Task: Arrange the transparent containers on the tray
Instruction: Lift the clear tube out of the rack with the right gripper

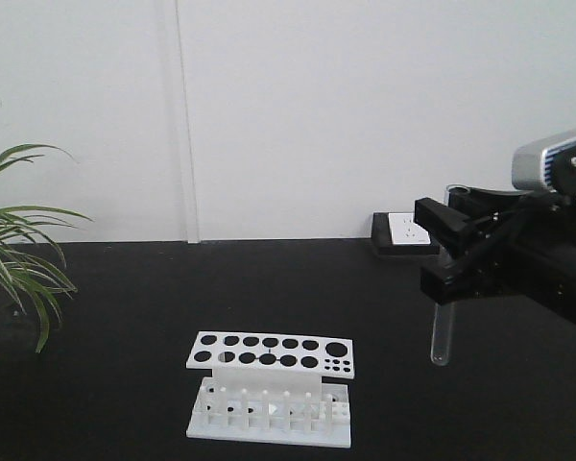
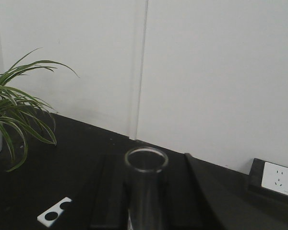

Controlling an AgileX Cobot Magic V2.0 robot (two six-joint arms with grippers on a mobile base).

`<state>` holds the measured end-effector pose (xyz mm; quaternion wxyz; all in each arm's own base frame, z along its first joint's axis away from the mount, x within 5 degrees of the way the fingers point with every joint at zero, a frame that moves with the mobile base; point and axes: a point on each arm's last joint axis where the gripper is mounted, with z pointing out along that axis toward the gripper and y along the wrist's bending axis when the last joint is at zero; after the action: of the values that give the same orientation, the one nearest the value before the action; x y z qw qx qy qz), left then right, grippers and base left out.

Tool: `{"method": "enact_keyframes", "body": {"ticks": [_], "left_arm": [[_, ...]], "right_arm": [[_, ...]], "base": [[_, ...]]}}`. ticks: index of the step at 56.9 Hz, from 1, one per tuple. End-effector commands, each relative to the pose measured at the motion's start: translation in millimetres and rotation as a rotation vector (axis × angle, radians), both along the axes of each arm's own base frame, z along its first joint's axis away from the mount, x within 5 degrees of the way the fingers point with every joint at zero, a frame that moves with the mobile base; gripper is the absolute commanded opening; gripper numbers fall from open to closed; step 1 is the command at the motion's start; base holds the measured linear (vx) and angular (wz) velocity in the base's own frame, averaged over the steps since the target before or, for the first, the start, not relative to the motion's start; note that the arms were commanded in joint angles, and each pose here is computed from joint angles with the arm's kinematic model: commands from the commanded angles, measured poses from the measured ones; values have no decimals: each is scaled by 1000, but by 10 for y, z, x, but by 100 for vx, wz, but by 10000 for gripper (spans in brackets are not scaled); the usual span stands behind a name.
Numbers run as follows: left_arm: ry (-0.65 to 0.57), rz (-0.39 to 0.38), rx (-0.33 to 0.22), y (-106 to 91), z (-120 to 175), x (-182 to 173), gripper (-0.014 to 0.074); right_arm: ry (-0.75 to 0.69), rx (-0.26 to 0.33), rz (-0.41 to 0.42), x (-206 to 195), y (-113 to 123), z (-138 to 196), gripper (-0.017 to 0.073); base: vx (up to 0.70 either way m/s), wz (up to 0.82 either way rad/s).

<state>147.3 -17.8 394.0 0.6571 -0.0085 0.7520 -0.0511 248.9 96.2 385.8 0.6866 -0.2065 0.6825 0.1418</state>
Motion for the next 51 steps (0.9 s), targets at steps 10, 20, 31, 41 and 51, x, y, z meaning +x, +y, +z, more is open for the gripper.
{"method": "enact_keyframes", "body": {"ticks": [10, 20, 31, 41, 51], "left_arm": [[-63, -21, 35, -14, 126, -15, -3], [-44, -13, 38, -6, 109, -16, -3], [-40, -11, 39, -4, 105, -16, -3], [-40, -11, 39, -4, 105, -16, -3], [-40, -11, 39, -4, 105, -16, -3]], "right_arm": [[-82, 30, 16, -307, -85, 167, -13], [-82, 28, 19, -299, -79, 163, -13], [-82, 28, 19, -299, -79, 163, -13], [-82, 28, 19, -299, -79, 163, -13], [-82, 28, 19, -299, -79, 163, -13]], "base": [[0, 0], [0, 0], [0, 0], [0, 0], [0, 0]]}}
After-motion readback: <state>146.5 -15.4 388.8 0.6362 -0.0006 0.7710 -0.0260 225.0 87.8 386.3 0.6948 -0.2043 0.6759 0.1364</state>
